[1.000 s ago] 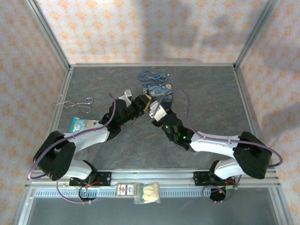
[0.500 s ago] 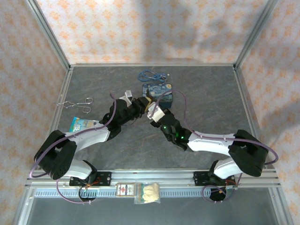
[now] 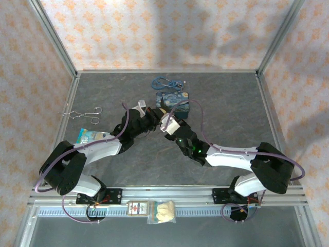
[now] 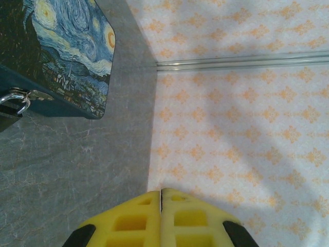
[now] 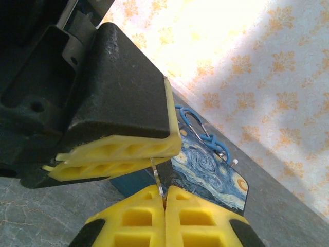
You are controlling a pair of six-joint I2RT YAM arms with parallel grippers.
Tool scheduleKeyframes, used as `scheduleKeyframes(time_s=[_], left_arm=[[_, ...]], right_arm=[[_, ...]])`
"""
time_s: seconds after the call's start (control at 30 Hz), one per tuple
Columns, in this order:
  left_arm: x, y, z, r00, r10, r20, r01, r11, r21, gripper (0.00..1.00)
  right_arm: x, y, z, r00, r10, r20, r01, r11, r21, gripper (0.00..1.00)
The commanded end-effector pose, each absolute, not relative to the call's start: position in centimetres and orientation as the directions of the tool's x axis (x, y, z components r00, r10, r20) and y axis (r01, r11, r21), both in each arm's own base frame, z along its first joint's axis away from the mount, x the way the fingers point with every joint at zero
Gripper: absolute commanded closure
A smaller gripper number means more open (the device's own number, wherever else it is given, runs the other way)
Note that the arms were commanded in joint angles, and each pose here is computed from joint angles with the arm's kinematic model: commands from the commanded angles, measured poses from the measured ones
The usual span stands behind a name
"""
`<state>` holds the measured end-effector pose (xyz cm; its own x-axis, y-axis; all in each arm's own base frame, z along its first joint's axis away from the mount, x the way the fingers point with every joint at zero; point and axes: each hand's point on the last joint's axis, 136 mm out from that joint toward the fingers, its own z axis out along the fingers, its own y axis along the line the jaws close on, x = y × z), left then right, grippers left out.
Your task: Unlock the padlock with the key
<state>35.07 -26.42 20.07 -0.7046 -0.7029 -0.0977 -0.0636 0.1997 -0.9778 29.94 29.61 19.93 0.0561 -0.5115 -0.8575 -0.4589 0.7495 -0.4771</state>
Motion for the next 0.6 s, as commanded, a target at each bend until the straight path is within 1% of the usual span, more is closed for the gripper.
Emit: scheduleKeyframes(time_s=[0.0,0.1,0.17,0.27,0.37,0.43,0.5,0.57], left_arm=[[35.2,-27.0,21.6,-0.715,-0.683,-0.148,0.005,0.208,-0.978,1.00],[35.5,-26.4,22.3,-0.696,-0.680,-0.232,0.066,0.261,-0.963,1.00],[35.7,-26.1,23.0,-0.680,-0.671,-0.294,0.118,0.296,-0.948,1.00],[35.6,-25.7,24.6,-0.653,-0.650,-0.388,0.218,0.329,-0.919,1.00],[35.3,-25.7,26.3,-0.629,-0.622,-0.466,0.316,0.343,-0.884,1.00],[34.9,-25.7,27.4,-0.614,-0.605,-0.507,0.380,0.336,-0.862,1.00],[34.3,-25.9,28.5,-0.600,-0.586,-0.545,0.450,0.316,-0.835,1.00],[33.8,-26.0,29.3,-0.588,-0.572,-0.573,0.499,0.300,-0.813,1.00]], right_arm=[[29.3,30.3,22.0,0.061,-0.426,-0.903,-0.489,0.776,-0.399,0.74],[28.1,30.1,24.6,0.056,-0.290,-0.955,-0.536,0.799,-0.274,0.53],[27.7,29.6,26.1,0.029,-0.201,-0.979,-0.569,0.802,-0.182,0.48],[27.8,28.4,28.2,-0.053,-0.039,-0.998,-0.612,0.791,0.001,0.47],[28.7,26.7,29.4,-0.145,0.106,-0.984,-0.611,0.772,0.174,0.45],[29.0,26.4,29.8,-0.204,0.163,-0.965,-0.613,0.748,0.255,0.41],[29.5,26.3,29.9,-0.273,0.209,-0.939,-0.607,0.720,0.337,0.40],[29.8,26.6,29.7,-0.345,0.250,-0.905,-0.621,0.662,0.419,0.40]])
